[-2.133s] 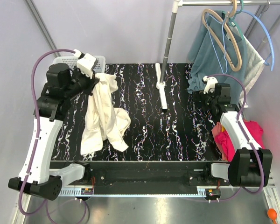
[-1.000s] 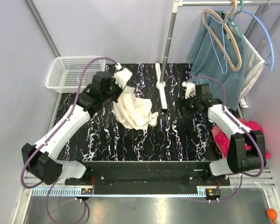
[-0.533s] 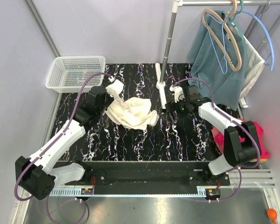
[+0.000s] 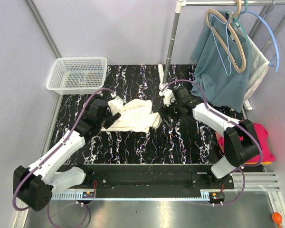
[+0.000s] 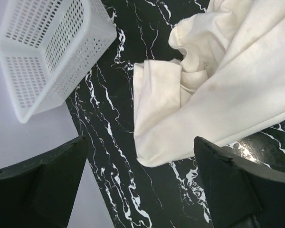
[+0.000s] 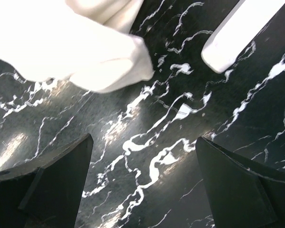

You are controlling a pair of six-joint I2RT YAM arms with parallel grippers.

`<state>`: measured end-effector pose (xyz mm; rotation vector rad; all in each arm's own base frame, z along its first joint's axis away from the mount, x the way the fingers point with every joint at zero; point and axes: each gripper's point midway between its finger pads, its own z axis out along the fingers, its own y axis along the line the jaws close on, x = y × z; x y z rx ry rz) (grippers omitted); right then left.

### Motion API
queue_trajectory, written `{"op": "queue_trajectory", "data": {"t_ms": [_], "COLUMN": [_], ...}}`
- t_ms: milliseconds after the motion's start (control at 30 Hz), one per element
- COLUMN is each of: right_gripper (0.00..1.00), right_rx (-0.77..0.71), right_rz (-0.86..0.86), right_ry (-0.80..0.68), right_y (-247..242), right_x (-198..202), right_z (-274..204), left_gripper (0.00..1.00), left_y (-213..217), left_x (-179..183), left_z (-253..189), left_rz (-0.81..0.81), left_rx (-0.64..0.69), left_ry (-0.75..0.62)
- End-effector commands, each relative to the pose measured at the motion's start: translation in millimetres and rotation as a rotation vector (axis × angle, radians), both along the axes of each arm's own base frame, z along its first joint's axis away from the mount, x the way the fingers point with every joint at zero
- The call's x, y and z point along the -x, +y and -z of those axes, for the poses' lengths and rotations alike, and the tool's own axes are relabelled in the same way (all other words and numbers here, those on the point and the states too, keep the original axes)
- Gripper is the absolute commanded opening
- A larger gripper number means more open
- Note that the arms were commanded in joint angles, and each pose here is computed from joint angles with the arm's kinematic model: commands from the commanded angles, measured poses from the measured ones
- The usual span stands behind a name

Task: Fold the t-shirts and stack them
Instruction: Move the tshirt to the center of the board

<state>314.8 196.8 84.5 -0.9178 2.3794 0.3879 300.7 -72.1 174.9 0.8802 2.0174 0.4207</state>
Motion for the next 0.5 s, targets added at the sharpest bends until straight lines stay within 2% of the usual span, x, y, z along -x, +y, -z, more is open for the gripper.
{"op": "queue_trajectory", "data": {"t_ms": [0, 233, 333, 467], "right_gripper": [1.00, 1.00, 1.00, 1.00], "right_rx": [0.039, 0.051, 0.067, 0.088], "right_rz": [-0.024, -0.048, -0.057, -0.068], "right_ry": [-0.071, -0.107, -0.096, -0.090], "right_y": [5.4, 19.1, 24.4, 27.4], "right_x": [-20.9, -44.5, -49.6, -47.5], "right_z": [-10.2, -12.3, -1.3, 8.1], "left_gripper": [0.99, 0.99, 0.99, 0.99], "left_y": [-0.8, -4.1, -3.2, -5.4], "left_x": [-3.1, -33.3, -53.5, -77.3], "left_z": [-22.0, -25.2, -9.9, 20.5], "left_rz": [0.029, 0.025, 0.012, 0.042], "left_rx": [0.001, 0.000, 0.035, 0.104], "left_ry": [-0.072, -0.120, -0.087, 0.026]}}
